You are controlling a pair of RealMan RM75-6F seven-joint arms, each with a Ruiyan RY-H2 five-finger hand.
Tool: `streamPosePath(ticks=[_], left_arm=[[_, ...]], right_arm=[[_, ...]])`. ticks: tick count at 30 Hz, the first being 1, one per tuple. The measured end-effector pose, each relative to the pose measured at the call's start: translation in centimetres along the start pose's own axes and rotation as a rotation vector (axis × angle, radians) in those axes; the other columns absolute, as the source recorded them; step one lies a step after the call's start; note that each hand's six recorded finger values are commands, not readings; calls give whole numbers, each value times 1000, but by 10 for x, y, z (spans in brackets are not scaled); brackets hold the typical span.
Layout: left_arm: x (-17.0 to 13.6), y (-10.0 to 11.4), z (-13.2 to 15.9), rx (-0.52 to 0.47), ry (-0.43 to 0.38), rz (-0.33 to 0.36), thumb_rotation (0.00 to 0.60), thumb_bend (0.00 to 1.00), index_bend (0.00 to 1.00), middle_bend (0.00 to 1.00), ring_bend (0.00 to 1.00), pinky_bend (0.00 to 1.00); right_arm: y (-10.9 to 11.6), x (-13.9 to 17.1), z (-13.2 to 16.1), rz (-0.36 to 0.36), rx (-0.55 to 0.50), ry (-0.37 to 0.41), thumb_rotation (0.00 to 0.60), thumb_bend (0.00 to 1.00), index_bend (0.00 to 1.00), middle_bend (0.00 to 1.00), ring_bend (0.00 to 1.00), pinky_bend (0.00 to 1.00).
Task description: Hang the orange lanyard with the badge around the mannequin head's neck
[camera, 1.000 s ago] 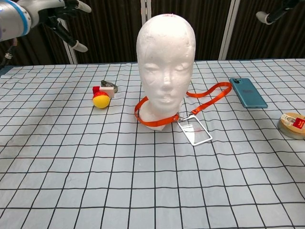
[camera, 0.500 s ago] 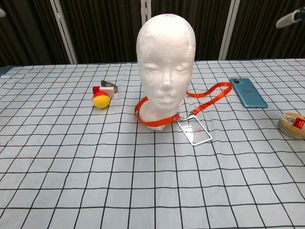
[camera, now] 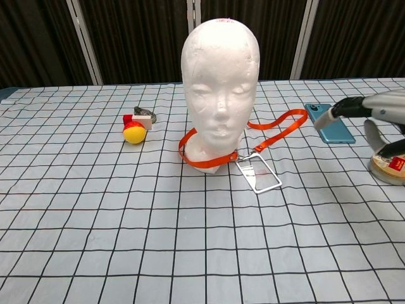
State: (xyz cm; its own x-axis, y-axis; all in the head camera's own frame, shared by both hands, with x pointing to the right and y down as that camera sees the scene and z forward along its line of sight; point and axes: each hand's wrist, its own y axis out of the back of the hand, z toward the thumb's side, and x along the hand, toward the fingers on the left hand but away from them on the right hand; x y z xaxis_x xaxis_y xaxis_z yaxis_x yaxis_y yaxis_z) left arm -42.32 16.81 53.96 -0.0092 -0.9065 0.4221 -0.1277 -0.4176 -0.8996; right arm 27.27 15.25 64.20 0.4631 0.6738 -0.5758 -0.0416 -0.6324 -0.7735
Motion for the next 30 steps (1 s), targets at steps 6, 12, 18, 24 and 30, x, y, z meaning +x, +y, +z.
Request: streamPosePath(ticks=[6, 12, 18, 24, 30], left_arm=[[4, -5, -6, 3, 3, -11, 600, 3, 0, 0, 0, 0], [7, -7, -12, -4, 16, -18, 600, 3, 0, 0, 0, 0], [13, -7, -17, -13, 23, -23, 600, 2, 0, 0, 0, 0], [15, -7, -18, -16, 19, -25, 600, 3, 0, 0, 0, 0], [16, -9, -16, -18, 12, -34, 600, 2, 0, 0, 0, 0]], right_arm=[[-25, -32, 34, 80, -1, 74, 600, 1000, 219, 154, 81, 143], [-43, -54, 54, 120, -3, 96, 600, 1000, 217, 165, 93, 161], [-58, -62, 62, 143, -3, 96, 600, 1000, 217, 175, 104, 170], [-73, -66, 58, 186, -4, 75, 600, 1000, 214, 181, 112, 179], [-78, -62, 59, 210, 16, 86, 600, 1000, 214, 195, 124, 186]])
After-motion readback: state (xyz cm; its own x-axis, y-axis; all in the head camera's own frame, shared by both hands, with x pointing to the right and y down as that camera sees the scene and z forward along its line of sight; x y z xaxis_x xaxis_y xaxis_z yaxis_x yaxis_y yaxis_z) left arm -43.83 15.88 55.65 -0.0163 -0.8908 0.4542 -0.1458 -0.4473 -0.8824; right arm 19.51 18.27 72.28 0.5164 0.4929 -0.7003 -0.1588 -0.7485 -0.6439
